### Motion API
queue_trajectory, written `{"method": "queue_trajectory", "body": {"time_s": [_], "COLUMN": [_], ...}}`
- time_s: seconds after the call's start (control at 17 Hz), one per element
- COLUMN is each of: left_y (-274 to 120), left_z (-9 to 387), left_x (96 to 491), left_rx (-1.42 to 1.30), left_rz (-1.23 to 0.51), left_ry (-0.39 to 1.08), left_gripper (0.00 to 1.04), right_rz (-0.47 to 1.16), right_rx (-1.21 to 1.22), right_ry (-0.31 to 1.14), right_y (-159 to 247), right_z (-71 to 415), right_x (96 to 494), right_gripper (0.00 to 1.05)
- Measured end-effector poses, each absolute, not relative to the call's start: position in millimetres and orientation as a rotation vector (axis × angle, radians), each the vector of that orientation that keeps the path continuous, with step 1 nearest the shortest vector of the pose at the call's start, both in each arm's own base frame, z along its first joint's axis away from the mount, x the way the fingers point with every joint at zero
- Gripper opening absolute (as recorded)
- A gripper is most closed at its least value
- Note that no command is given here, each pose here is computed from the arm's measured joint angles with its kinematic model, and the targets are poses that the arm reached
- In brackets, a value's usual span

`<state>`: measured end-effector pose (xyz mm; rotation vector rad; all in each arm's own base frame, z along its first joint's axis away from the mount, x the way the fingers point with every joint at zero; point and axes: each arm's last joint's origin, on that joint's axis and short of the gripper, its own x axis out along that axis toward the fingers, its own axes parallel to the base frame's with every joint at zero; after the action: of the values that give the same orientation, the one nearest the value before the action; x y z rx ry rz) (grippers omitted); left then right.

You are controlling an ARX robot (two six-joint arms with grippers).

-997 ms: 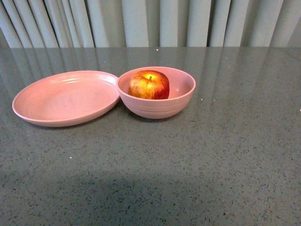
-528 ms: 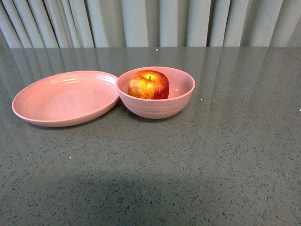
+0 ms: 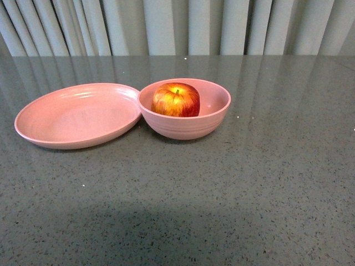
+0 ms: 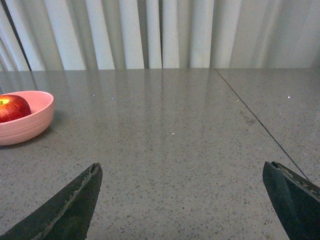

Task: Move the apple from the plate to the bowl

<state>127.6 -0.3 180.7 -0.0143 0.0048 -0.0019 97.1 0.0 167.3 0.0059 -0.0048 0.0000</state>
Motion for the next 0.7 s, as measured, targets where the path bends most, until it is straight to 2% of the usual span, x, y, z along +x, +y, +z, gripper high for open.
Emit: {"method": "queue_trajectory", "body": {"time_s": [0.47,0.53,0.7], "left_y": [-0.2,-0.2,-0.2], "left_z": [171.1,165.7,167.5], "left_x": [109.6,102.6,97.4], "left_rx": [-0.014,-0.014,-0.011], "left_rz": [-0.002,-0.002,-0.002], "left_ry": [-0.015,0.031,-0.002], "left_gripper": [0.01,0.01,0.01], "right_rz": [0.0,0.0,0.0], "right_rx": [0.006,0.006,0.006], "right_ry": [-0.004,-0.005,-0.005], "right_y": [0.0,0.0,0.0], "right_z": [167.2,167.3,167.3], "right_x": [97.2,97.1,97.2], "right_gripper": [0.98,0.98,0.98]}}
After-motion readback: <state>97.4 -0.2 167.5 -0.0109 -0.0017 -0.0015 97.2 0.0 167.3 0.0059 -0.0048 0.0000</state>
